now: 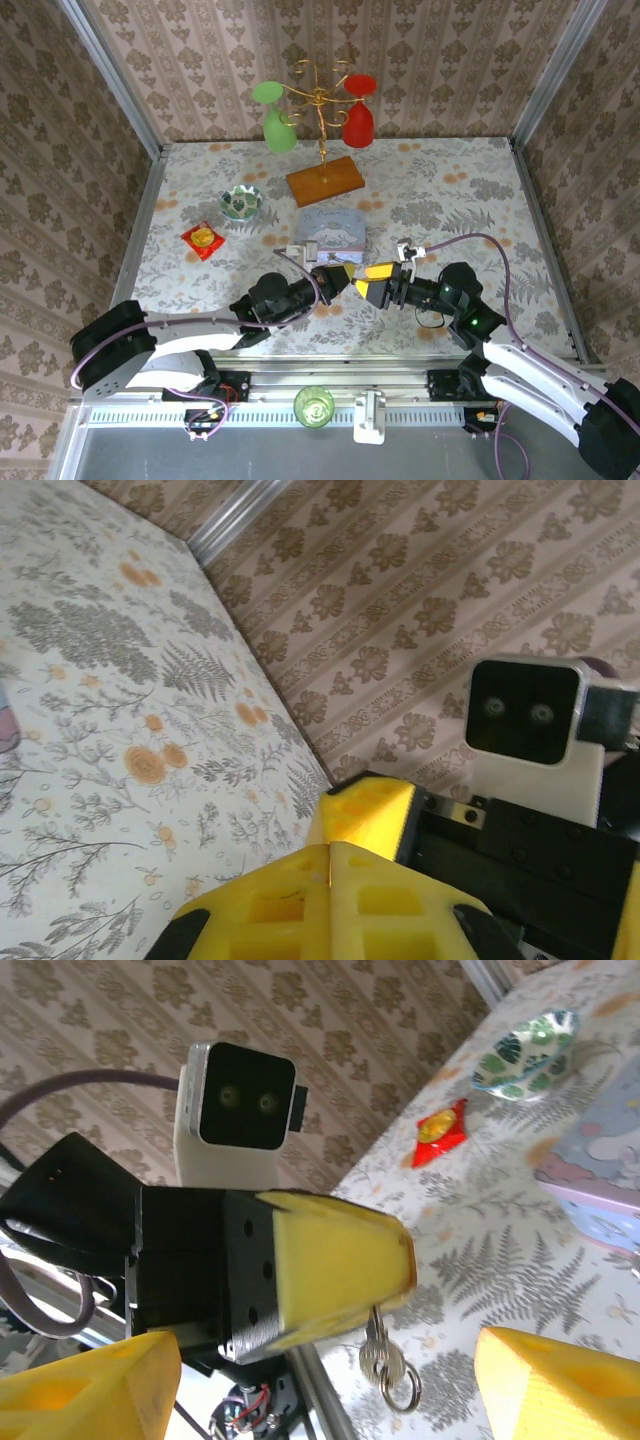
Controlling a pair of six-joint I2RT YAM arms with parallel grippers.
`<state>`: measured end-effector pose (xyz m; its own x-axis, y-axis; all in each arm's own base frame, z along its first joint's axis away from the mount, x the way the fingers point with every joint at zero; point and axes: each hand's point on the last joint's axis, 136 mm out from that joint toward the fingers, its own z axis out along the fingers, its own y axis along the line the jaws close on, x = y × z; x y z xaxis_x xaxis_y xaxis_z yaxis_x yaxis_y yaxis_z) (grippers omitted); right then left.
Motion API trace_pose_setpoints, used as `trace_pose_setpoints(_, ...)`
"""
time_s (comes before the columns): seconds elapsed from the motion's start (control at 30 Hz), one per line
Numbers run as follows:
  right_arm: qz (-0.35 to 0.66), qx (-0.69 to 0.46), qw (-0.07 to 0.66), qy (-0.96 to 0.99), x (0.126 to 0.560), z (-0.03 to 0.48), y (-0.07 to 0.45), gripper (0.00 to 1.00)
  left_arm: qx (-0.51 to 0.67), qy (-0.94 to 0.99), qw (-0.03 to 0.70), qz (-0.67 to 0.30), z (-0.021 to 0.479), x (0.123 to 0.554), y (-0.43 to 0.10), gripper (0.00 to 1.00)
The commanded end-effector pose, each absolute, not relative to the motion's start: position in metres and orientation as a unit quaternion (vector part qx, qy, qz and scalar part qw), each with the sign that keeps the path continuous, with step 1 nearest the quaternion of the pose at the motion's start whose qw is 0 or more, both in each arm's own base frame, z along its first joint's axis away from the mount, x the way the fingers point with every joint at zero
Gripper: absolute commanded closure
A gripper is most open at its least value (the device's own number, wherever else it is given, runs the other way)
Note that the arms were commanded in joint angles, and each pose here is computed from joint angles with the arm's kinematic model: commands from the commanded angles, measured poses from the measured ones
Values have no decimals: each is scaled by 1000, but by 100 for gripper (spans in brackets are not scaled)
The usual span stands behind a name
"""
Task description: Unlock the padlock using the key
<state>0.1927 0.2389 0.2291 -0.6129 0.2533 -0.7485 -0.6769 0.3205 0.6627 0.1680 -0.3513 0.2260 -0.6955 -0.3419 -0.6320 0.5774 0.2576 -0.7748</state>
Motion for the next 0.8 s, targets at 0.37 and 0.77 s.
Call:
trace_pose_setpoints(0.37, 602, -182, 400, 667, 183, 247, 261, 43, 88, 625, 419, -652, 269, 157, -343, 100)
trace_pose_setpoints(0.77, 620, -173, 394, 656, 181, 245, 267, 60, 70, 605, 450, -653, 280, 160, -324, 100)
